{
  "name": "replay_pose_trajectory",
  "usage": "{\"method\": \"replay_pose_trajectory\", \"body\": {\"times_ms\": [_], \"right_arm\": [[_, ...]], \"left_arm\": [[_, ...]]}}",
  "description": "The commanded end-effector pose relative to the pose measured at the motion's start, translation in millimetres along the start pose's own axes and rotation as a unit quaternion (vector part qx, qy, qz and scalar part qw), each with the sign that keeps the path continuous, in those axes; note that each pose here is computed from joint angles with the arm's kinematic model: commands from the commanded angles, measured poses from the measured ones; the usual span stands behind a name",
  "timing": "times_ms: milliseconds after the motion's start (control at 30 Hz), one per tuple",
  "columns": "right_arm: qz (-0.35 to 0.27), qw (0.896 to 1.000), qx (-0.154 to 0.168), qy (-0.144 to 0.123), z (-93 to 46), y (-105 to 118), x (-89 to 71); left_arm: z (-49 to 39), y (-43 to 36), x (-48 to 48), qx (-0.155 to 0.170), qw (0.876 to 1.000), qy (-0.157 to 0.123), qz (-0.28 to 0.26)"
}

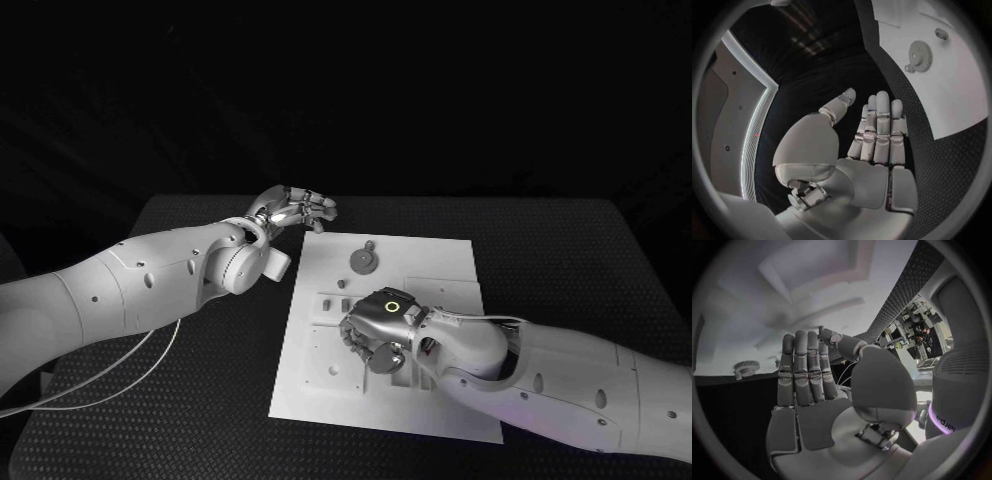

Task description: Assemble the parts on the task board

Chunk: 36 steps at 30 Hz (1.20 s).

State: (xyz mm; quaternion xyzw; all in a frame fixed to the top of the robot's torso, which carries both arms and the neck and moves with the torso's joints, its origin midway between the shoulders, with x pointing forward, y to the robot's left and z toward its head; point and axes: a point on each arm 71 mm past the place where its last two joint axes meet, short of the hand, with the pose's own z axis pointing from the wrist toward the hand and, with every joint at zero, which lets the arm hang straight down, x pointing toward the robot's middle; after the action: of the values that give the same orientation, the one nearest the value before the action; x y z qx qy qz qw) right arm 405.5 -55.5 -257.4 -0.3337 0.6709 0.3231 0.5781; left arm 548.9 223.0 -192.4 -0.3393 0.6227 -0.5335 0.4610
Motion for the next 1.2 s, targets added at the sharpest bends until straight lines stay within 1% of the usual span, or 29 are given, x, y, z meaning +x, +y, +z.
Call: {"method": "replay_pose_trajectory", "body": {"times_ms": [33,267,433,700,800,1000,1200], "right_arm": [[-0.008,1.0,-0.004,0.017,1.1,3,4.6],[-0.011,0.999,-0.008,0.036,2.2,7,13.8],[-0.011,0.999,-0.012,0.042,3.5,11,18.8],[-0.01,0.999,0.0,0.049,2.5,5,22.3],[0.001,0.999,0.004,0.044,1.2,3,21.9],[0.017,1.0,0.009,0.019,-1.3,0,18.4],[0.023,1.0,0.014,0.002,-4.7,-1,15.1]], "left_arm": [[0.3,-1.5,1.5,0.004,1.0,0.003,-0.004],[0.4,-1.6,2.2,0.004,1.0,0.004,-0.004],[0.4,-1.7,2.8,0.004,1.0,0.005,-0.005],[0.1,-1.4,2.8,0.002,1.0,0.007,-0.006],[-0.2,-1.4,2.5,0.002,1.0,0.008,-0.006],[-0.9,-0.9,0.8,0.001,1.0,0.007,-0.006],[-1.3,-0.6,-0.3,0.0,1.0,0.006,-0.005]]}}
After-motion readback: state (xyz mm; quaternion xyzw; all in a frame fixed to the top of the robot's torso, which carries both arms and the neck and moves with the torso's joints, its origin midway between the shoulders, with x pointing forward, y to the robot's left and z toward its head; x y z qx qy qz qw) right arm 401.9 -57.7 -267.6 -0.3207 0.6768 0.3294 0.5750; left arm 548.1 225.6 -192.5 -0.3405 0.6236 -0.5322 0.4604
